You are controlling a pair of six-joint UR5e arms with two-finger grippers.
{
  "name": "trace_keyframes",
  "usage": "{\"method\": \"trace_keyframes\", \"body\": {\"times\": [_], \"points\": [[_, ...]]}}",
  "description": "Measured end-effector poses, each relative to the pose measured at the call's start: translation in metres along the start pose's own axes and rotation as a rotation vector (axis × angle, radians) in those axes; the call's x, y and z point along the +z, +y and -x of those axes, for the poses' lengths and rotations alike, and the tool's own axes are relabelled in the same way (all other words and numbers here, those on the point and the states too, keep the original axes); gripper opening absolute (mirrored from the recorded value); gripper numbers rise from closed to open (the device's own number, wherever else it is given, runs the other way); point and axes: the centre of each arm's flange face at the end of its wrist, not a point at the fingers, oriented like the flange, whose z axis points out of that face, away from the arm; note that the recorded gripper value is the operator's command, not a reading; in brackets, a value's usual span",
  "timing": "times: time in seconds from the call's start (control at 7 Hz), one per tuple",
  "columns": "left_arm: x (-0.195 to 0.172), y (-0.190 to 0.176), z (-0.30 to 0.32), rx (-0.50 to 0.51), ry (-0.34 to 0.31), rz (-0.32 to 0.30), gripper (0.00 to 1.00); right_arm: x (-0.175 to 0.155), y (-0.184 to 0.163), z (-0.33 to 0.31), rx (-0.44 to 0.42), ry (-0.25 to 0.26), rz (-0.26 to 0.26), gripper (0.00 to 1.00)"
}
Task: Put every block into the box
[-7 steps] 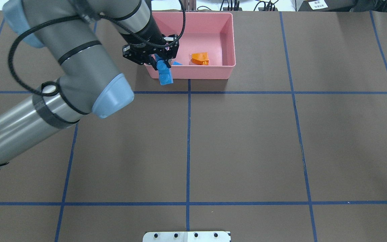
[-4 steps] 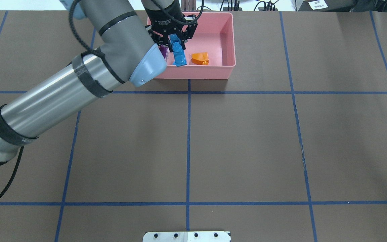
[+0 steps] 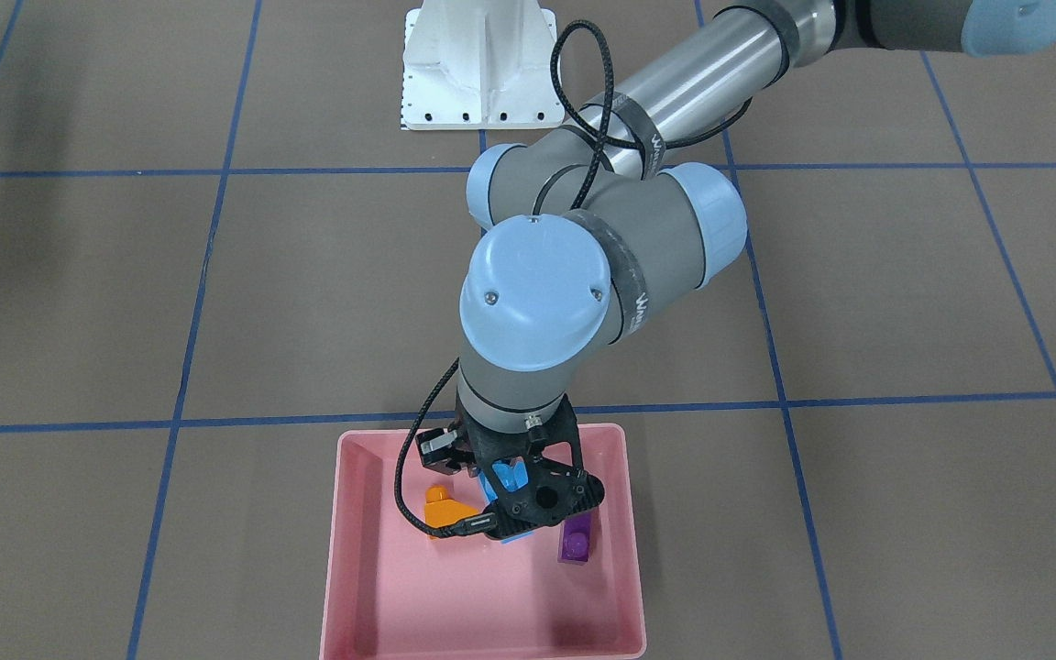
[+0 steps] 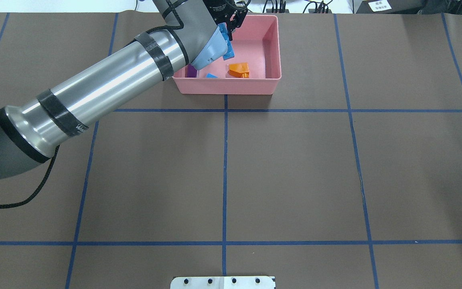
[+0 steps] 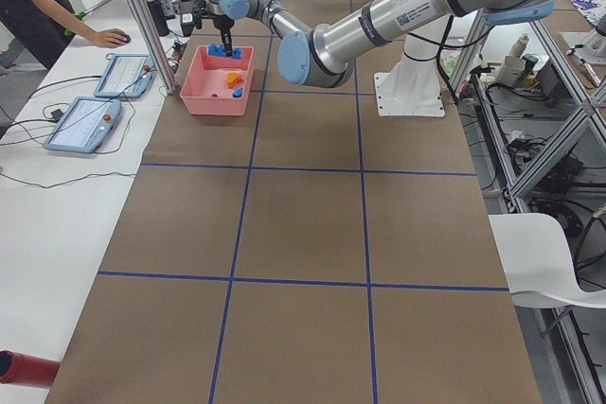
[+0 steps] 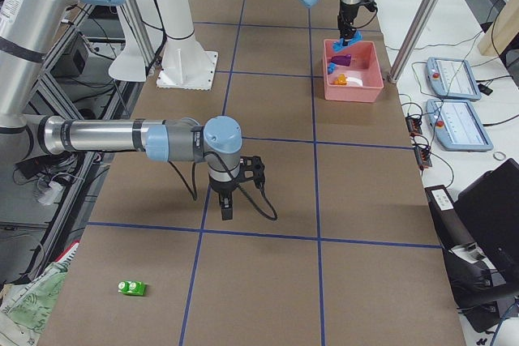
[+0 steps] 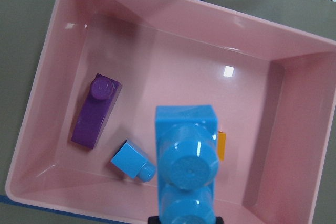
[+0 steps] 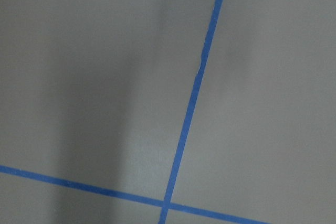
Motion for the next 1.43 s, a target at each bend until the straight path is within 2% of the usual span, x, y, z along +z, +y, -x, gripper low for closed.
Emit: {"method": "trace_keyframes", "body": {"times": [0.29, 0.71, 0.86, 1.29, 1.43], "points": [[0.000, 0.001, -0.005, 0.038, 0.008, -0.008, 1.00, 0.018, 0.043, -0.021, 0.047, -0.016, 0.026, 1.00], [-0.039, 0.032, 0.001, 0.222, -0.093, 0.048, 1.00, 0.059, 0.111, -0.064, 0.087, -0.035, 0.093, 1.00], [-0.044, 0.042, 0.029, 0.300, -0.111, 0.061, 1.00, 0.077, 0.143, -0.076, 0.084, -0.035, 0.101, 1.00], [-0.036, 0.050, 0.194, 0.545, -0.155, 0.085, 1.00, 0.148, 0.227, -0.117, 0.078, -0.027, 0.080, 1.00], [-0.040, 0.053, 0.228, 0.587, -0.168, 0.091, 1.00, 0.164, 0.247, -0.126, 0.088, -0.032, 0.088, 0.99]]}}
